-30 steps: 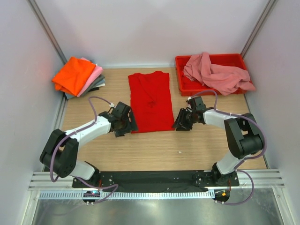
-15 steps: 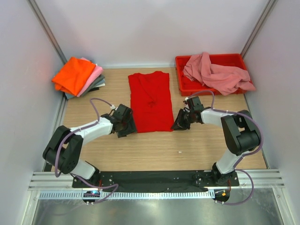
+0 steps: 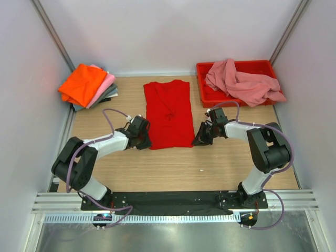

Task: Fold and stack the t-shirts
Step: Fold the tshirt

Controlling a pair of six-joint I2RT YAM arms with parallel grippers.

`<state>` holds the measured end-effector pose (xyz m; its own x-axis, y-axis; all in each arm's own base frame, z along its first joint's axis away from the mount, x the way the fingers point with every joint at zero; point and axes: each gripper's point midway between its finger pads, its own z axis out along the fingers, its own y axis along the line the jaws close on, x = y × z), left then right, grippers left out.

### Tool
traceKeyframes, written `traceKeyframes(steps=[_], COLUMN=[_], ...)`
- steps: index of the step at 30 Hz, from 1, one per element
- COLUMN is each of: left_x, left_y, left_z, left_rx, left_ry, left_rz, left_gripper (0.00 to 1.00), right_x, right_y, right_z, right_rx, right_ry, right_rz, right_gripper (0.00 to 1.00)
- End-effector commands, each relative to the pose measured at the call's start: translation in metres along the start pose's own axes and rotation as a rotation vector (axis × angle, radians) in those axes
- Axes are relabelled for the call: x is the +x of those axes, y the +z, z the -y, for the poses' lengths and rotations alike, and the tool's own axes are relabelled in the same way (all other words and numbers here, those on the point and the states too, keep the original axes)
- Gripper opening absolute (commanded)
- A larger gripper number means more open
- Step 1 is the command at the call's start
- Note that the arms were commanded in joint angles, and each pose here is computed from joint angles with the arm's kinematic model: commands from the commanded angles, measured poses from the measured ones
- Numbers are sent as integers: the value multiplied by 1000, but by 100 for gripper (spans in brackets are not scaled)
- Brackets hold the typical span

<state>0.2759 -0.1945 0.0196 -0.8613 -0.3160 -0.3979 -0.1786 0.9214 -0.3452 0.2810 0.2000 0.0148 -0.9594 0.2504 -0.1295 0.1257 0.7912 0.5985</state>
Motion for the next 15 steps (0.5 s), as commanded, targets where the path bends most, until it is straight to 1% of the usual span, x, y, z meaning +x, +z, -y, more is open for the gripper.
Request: traceKeyframes(steps=[1,6,9,10,11,13,14,15], left_x=[2,11,25,32,37,47,53,56], left_y=[-1,-28,-48,-53,-65,-79,-87,-95], left_z=[6,22,24,19,26,18,20,20], left_rx=[38,98,87,66,94,65,75,78], left_ry=[26,48,60,69,72,69,78,39], left_rz=[13,16,5,-10,-3,-18,-25,-32], left_gripper=[0,0,0,0,0,0,0,0], right_x=[7,21,35,41,46,67,69,80], right_y=[6,-7,-25,-35,-42,-51,-65,-71], right_z=[18,18,15,11,6,8,-4,-2], right_rx=[77,58,46,24,1,11,-29,-16], right_ry=[-23,-22,-21,-32,-28,-28,-51,-40], right_rz=[-16,-10,2,16,21,0,42,28], right_gripper=[2,2,2,2,2,1,2,1])
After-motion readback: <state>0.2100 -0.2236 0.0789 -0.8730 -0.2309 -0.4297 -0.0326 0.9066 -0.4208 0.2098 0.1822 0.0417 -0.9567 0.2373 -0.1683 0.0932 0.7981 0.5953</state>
